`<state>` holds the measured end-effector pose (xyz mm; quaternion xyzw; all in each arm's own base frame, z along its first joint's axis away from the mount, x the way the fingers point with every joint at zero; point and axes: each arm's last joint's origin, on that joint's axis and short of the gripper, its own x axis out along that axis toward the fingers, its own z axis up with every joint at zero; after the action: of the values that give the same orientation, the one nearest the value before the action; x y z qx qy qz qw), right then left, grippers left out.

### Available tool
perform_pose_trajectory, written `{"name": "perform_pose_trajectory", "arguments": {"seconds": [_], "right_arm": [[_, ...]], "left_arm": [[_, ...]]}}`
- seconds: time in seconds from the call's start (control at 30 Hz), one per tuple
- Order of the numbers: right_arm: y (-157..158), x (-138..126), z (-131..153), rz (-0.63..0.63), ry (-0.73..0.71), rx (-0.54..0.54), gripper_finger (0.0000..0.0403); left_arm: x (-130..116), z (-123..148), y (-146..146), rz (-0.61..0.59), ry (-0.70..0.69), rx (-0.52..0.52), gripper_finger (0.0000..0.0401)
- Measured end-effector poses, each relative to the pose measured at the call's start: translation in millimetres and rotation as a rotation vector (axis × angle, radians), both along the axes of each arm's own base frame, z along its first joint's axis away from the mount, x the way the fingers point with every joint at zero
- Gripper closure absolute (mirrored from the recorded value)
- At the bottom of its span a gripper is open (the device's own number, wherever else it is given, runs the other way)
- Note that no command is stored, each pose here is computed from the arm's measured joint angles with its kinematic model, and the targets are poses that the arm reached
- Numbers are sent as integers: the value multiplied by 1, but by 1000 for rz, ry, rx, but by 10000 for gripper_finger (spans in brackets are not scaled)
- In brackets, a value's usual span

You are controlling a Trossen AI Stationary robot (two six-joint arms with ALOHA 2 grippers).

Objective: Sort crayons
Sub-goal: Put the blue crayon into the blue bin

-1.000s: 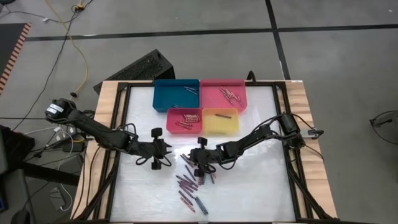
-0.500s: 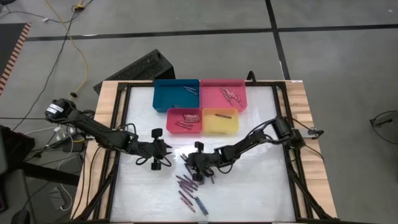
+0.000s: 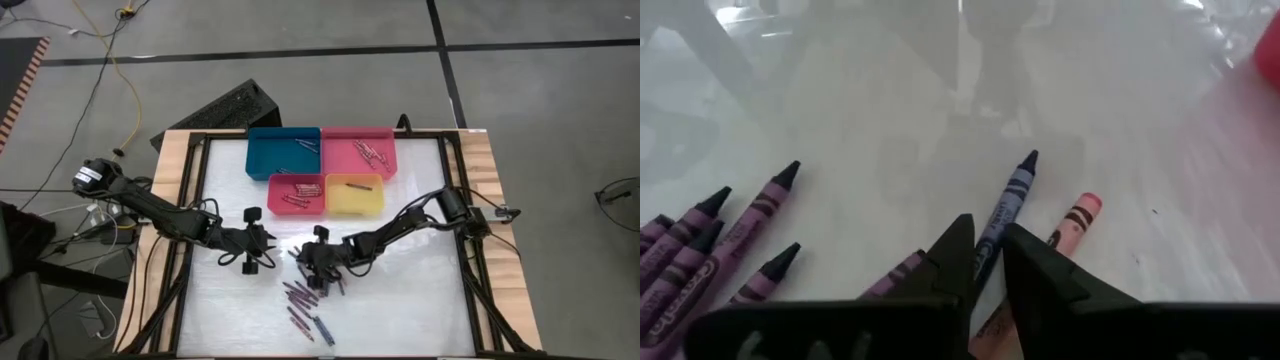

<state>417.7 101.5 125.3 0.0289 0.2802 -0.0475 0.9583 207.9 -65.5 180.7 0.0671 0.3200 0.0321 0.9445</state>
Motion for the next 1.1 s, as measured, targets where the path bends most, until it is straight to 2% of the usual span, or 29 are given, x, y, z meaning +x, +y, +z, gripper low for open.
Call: {"name": "perform_pose_trajectory", "arguments": {"seconds": [0.2,0.8,1.1], "right_arm": [[-5,-3,-4,-44,60,33,324],[-8,-11,-7,-55,164,3,335],[-8,-12,-7,-68,172,-12,377]], "left_arm": [[0,0,0,-1,0,-1,307],[0,0,0,-3,0,1,307],[0,0,0,-4,0,1,307]]}}
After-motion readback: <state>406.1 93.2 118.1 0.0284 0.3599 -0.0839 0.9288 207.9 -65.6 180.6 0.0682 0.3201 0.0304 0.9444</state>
